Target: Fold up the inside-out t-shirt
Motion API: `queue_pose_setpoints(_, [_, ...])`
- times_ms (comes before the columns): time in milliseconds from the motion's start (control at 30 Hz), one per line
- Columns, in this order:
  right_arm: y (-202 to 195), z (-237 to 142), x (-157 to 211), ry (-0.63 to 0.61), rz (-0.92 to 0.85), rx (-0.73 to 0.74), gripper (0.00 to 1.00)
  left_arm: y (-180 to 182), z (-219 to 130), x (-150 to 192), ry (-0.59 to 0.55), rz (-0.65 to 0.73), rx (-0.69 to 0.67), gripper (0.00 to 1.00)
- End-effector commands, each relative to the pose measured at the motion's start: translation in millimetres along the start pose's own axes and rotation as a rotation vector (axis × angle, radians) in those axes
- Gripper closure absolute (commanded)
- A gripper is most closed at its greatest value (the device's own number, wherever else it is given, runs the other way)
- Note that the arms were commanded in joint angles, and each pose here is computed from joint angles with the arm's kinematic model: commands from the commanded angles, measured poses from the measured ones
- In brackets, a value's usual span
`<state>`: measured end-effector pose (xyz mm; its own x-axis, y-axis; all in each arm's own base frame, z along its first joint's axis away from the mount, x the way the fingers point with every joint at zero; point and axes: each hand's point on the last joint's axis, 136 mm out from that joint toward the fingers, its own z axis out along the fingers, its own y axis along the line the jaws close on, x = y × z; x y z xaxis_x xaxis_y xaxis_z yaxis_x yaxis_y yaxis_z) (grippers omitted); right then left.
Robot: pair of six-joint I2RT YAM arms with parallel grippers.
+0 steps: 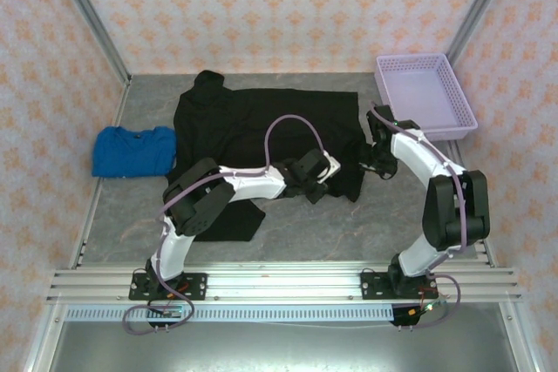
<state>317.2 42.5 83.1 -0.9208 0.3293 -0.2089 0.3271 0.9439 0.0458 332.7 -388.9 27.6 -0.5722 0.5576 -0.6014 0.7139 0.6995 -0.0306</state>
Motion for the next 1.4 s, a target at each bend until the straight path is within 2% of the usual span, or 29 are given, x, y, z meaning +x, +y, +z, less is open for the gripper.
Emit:
queue_pose_setpoints(0, [-16.3, -22.6, 16.9, -0.076, -0.011, 0.081, 0.67, 13.6, -7.8, 18.5, 0.066, -0.094, 0.021, 1.00])
queue_pose_setpoints(100, [4.6, -23.4, 46.9, -0.080, -0.050, -0.019, 0.55, 16.4, -9.3, 22.0, 0.054, -0.164, 0.065, 1.00])
queue_pose_setpoints(200, [27.0, -12.2, 66.5, -0.072, -0.037, -0.124, 0.51, 14.3, -8.2, 25.4, 0.053, -0.189, 0.094, 1.00])
queue_pose_setpoints(300, [47.0, 5.3, 73.7, -0.061, -0.023, -0.180, 0.49, 11.7, -7.4, 26.1, 0.056, -0.197, 0.108, 1.00])
queue_pose_setpoints(567, [74.6, 38.1, 79.7, -0.035, -0.009, -0.202, 0.47, 14.9, -8.0, 26.8, 0.058, -0.200, 0.097, 1.00])
queue_pose_setpoints(633, [64.5, 46.7, 79.8, -0.036, -0.003, -0.138, 0.51, 15.9, -8.3, 26.9, 0.055, -0.204, 0.095, 1.00])
queue_pose_setpoints(733, [31.9, 49.8, 74.9, -0.048, -0.002, 0.034, 0.75, 18.9, -11.6, 26.9, 0.050, -0.216, 0.095, 1.00])
queue_pose_setpoints(800, [16.0, 41.3, 68.8, -0.070, 0.003, 0.090, 0.86, 23.4, -15.5, 29.0, 0.048, -0.227, 0.090, 1.00])
queue_pose_setpoints(933, [-3.0, 15.7, 56.2, -0.120, 0.012, 0.121, 0.93, 37.3, -21.0, 33.7, 0.044, -0.265, 0.084, 1.00])
queue_pose_setpoints(1133, [-18.2, -12.6, 38.5, -0.141, 0.024, 0.090, 1.00, 40.8, -24.9, 37.9, 0.044, -0.276, 0.090, 1.00])
queue_pose_setpoints(1200, [-9.9, -20.5, 33.4, -0.139, -0.002, 0.019, 1.00, 37.7, -25.1, 37.4, 0.044, -0.280, 0.109, 1.00])
queue_pose_setpoints(1300, [17.8, -37.5, 28.1, -0.146, -0.058, -0.187, 1.00, 29.5, -26.1, 34.6, 0.038, -0.287, 0.159, 1.00])
queue_pose_setpoints(1367, [41.9, -59.5, 26.6, -0.163, -0.116, -0.383, 1.00, 26.4, -27.8, 30.9, 0.030, -0.293, 0.179, 1.00])
